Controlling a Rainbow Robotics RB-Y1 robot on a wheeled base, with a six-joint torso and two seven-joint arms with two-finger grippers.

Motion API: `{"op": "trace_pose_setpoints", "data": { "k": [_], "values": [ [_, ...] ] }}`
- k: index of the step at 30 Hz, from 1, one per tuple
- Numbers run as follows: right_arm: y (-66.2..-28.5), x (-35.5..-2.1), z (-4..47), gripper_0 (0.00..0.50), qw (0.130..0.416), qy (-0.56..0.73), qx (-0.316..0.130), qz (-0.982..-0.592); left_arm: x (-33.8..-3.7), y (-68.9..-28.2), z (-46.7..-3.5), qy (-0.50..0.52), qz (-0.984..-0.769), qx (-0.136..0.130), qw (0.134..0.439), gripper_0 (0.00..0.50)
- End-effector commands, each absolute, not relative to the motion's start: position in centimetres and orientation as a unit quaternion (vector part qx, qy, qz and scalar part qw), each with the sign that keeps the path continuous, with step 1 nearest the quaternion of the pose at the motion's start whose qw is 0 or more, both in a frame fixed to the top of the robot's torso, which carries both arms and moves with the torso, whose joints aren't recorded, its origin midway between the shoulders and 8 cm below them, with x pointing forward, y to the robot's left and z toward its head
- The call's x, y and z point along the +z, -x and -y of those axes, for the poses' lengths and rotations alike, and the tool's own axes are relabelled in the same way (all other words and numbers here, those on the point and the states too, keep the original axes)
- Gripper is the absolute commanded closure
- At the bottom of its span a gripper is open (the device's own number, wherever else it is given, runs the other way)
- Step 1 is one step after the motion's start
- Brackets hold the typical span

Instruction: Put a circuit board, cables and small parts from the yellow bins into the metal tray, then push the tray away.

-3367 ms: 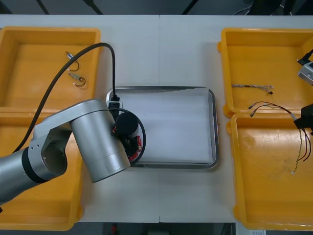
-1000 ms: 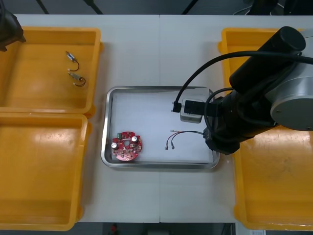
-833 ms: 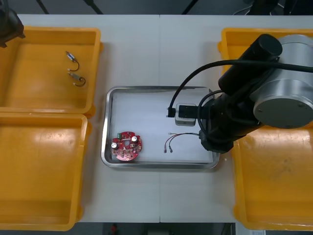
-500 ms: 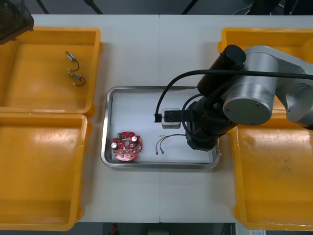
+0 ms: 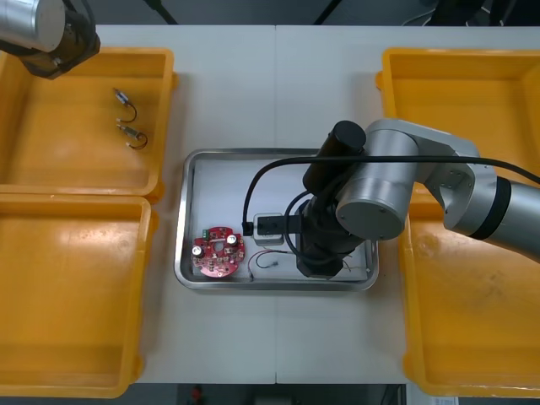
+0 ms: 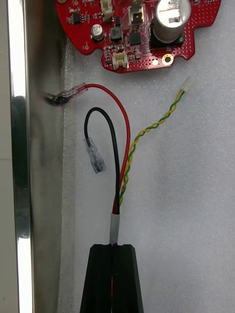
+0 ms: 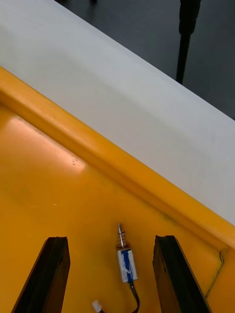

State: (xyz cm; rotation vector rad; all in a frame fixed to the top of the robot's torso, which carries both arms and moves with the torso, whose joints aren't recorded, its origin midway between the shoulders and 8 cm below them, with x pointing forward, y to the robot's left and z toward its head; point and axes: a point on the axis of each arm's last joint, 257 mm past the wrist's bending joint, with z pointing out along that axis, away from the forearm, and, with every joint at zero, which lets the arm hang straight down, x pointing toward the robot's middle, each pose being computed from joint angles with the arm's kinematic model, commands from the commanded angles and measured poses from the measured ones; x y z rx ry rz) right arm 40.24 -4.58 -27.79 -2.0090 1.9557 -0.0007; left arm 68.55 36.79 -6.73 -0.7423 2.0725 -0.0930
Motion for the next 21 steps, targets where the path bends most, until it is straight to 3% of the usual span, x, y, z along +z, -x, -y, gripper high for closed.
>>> {"op": "trace_pose_setpoints", "data": {
  "k": [1,3,5,6,7,8,9,12,16,21],
  "values": [
    [-40.4,-27.3,2.2,0.467,0.189,0.73,-0.014,-0.657,-2.9,-70.8,-33.5,0.316,-0.814,-0.083,0.481,0.0],
    [-40.6,-27.3,2.0,0.398,0.194,0.73,-0.016,-0.655,-3.5,-70.9,-33.2,0.314,-0.816,-0.078,0.478,0.0],
    [-40.6,-27.3,1.8,0.26,0.196,0.73,-0.014,-0.654,-4.3,-70.9,-32.7,0.307,-0.821,-0.064,0.477,0.0],
    [-40.5,-27.3,1.8,0.225,0.195,0.73,-0.013,-0.655,-4.6,-70.9,-32.6,0.304,-0.822,-0.061,0.477,0.0],
    [-40.5,-27.2,1.7,0.16,0.196,0.729,-0.012,-0.655,-5.3,-70.9,-32.6,0.302,-0.826,-0.053,0.472,0.0],
    [-40.5,-27.2,1.7,0.16,0.196,0.729,-0.012,-0.655,-5.3,-70.9,-32.6,0.302,-0.826,-0.053,0.472,0.0],
    [-40.5,-27.3,1.8,0.074,0.194,0.728,-0.011,-0.658,-6.1,-70.8,-32.4,0.296,-0.831,-0.042,0.469,0.0],
    [-40.5,-27.2,2.0,0.0,0.194,0.723,-0.009,-0.663,-7.3,-70.6,-32.5,0.292,-0.837,-0.027,0.463,0.0],
    [-40.8,-26.7,2.2,0.0,0.196,0.718,-0.008,-0.667,-8.4,-70.7,-32.8,0.287,-0.839,-0.017,0.462,0.0],
    [-41.9,-24.3,3.1,0.0,0.203,0.704,-0.014,-0.68,-9.4,-71.5,-33.5,0.29,-0.833,-0.026,0.47,0.0]
  ]
}}
